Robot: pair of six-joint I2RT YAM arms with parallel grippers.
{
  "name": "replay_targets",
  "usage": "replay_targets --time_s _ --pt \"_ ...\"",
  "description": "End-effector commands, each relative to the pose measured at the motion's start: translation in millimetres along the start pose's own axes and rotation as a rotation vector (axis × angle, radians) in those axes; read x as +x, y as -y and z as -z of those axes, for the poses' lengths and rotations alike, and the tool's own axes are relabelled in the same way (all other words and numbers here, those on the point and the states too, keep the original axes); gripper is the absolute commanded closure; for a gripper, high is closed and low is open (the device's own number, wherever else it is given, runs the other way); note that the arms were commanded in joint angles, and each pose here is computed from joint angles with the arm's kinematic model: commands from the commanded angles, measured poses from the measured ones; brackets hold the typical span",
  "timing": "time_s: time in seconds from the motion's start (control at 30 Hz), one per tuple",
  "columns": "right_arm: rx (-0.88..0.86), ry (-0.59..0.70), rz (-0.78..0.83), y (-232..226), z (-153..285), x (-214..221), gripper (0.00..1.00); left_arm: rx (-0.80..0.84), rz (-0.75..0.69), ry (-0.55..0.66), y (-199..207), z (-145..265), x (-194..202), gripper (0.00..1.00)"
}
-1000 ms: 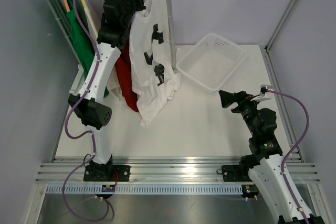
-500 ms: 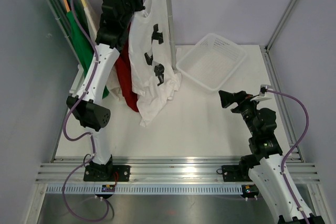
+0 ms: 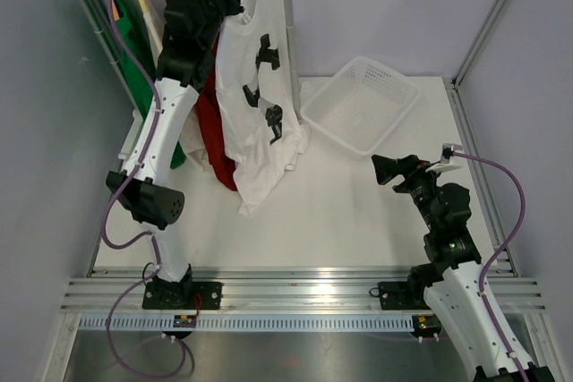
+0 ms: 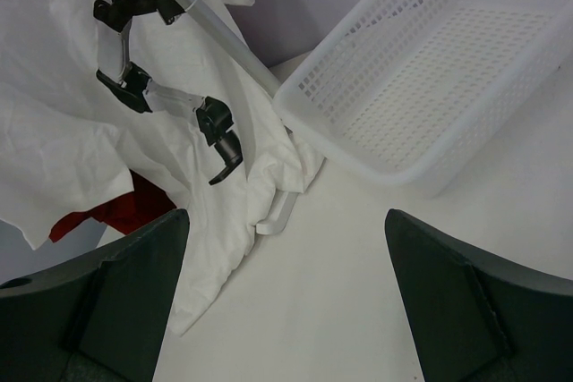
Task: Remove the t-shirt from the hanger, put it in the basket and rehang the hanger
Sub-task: Grab a hanger with a tshirt on it with the left arm
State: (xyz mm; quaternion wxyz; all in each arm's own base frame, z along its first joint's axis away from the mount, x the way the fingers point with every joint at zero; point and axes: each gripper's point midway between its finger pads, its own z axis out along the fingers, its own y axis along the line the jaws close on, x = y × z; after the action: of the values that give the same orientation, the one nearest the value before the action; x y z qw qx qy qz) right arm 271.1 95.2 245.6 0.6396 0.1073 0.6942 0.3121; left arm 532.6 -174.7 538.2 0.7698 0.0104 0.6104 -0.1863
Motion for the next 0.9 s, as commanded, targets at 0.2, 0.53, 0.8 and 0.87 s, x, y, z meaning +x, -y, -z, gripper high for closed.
replay_targets --time_s 0.2,0.53,0.8,0.87 --pt "-0.060 0.039 0.023 -15 -1 -14 0.01 0.030 0.062 0.212 21 53 -86 1.00" --pt "-0.070 0.029 0.025 -17 -2 -12 0.01 -0.018 0.143 0.144 11 100 -53 1.00" --pt "-0.074 0.029 0.024 -18 -1 -12 0.01 -0.035 0.378 0.189 6 157 -57 1.00" --pt "-0.075 0.031 0.024 -18 -1 -13 0.00 -0.042 0.413 0.142 6 164 -46 1.00"
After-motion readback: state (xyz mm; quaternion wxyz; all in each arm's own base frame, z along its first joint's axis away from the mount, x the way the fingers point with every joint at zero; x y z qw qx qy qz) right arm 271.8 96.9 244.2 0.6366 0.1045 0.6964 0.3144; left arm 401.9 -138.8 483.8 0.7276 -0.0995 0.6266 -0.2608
